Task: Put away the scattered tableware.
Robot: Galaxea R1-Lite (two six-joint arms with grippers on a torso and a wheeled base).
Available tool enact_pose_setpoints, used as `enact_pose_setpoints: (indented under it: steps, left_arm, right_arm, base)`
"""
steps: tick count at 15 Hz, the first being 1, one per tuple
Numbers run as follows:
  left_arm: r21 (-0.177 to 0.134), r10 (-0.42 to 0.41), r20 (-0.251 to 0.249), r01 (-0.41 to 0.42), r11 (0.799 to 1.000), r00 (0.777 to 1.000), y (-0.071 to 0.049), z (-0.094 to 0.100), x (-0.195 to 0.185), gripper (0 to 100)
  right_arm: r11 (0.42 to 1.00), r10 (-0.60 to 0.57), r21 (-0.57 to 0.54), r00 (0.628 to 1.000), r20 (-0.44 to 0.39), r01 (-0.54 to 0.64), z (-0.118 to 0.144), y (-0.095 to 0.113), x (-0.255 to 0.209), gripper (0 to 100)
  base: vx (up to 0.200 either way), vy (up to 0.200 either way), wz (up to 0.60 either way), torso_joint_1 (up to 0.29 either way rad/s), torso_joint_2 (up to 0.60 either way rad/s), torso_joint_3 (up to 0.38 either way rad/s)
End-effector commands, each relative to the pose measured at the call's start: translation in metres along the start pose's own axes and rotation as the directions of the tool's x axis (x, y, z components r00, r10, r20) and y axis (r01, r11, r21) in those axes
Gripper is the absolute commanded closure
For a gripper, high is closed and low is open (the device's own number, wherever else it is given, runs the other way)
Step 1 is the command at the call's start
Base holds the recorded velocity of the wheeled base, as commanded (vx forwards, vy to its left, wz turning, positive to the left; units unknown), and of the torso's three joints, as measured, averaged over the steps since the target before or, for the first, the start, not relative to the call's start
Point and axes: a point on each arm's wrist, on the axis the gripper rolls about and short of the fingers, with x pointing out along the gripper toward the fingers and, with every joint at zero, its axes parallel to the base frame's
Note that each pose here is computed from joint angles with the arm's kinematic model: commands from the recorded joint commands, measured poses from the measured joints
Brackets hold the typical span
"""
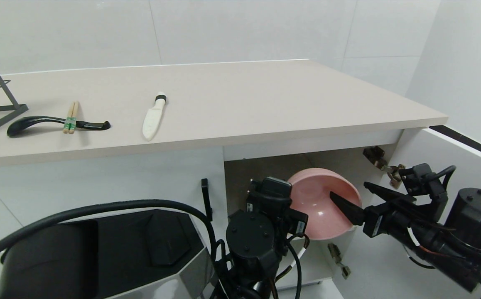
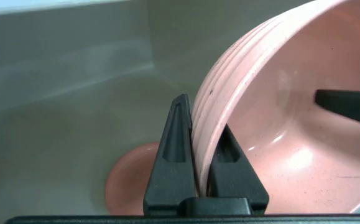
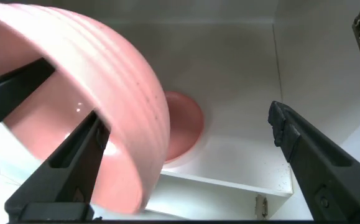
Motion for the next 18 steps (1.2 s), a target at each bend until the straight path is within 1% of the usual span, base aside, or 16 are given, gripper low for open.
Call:
enact_pose_setpoints:
  steps: [1,4,5,7,9,11,12,14,16,18]
  left_arm:
    - [-0.004,-0.008,0.009,0.008,1.0,1.0,-0.001,0.004,-0.001,100]
    - [-0.014,-0.007,0.022,0.007,1.0,1.0,-0.002,0.006,0.002,100]
    - [-0.017,-0.006,0.028,0.007,1.0,1.0,-0.003,0.008,0.003,100]
    - [-0.02,-0.006,0.031,0.007,1.0,0.999,-0.003,0.008,0.003,100]
    - [-0.02,-0.006,0.031,0.007,1.0,0.999,-0.003,0.008,0.003,100]
    - [-0.02,-0.006,0.031,0.007,1.0,0.999,-0.003,0.008,0.003,100]
    - [-0.019,-0.006,0.03,0.007,1.0,1.0,-0.003,0.007,0.003,0]
    - [-0.014,-0.017,0.028,0.017,1.0,0.999,-0.004,0.007,0.002,0]
    - [0.007,-0.024,0.024,0.024,1.0,0.999,-0.004,0.006,0.002,0]
    - [0.0,-0.034,0.03,0.034,0.999,0.999,-0.006,0.009,0.0,0]
  right_arm:
    - [1.0,-0.006,0.001,1.0,-0.005,0.006,-0.001,-0.002,0.001,0]
    - [1.0,-0.001,0.001,1.0,-0.009,0.001,-0.002,0.0,-0.001,0]
    - [1.0,0.0,0.0,1.0,-0.009,0.0,-0.002,0.0,-0.001,100]
    - [1.0,0.013,-0.002,1.0,0.017,-0.013,0.004,0.003,-0.004,100]
    - [0.999,0.053,-0.009,0.998,0.016,-0.053,0.004,0.012,-0.006,100]
    - [0.998,0.065,-0.011,0.998,0.015,-0.065,0.003,0.015,-0.006,100]
    - [0.998,0.065,-0.011,0.998,0.015,-0.065,0.003,0.015,-0.006,100]
    - [0.998,0.063,-0.01,0.998,0.012,-0.063,0.003,0.015,-0.005,100]
    - [0.998,0.06,-0.008,0.998,-0.003,-0.06,-0.001,0.014,-0.003,100]
    - [0.999,0.05,-0.003,0.998,-0.022,-0.05,-0.005,0.012,0.0,100]
  base:
    - [0.0,0.0,0.0,0.0,0.0,0.0]
    - [0.0,0.0,0.0,0.0,0.0,0.0]
    - [0.0,0.0,0.0,0.0,0.0,0.0]
    - [0.0,0.0,0.0,0.0,0.0,0.0]
    - [0.0,0.0,0.0,0.0,0.0,0.0]
    - [0.0,0.0,0.0,0.0,0.0,0.0]
    - [0.0,0.0,0.0,0.0,0.0,0.0]
    - [0.0,0.0,0.0,0.0,0.0,0.0]
    - [0.0,0.0,0.0,0.0,0.0,0.0]
    - [0.0,0.0,0.0,0.0,0.0,0.0]
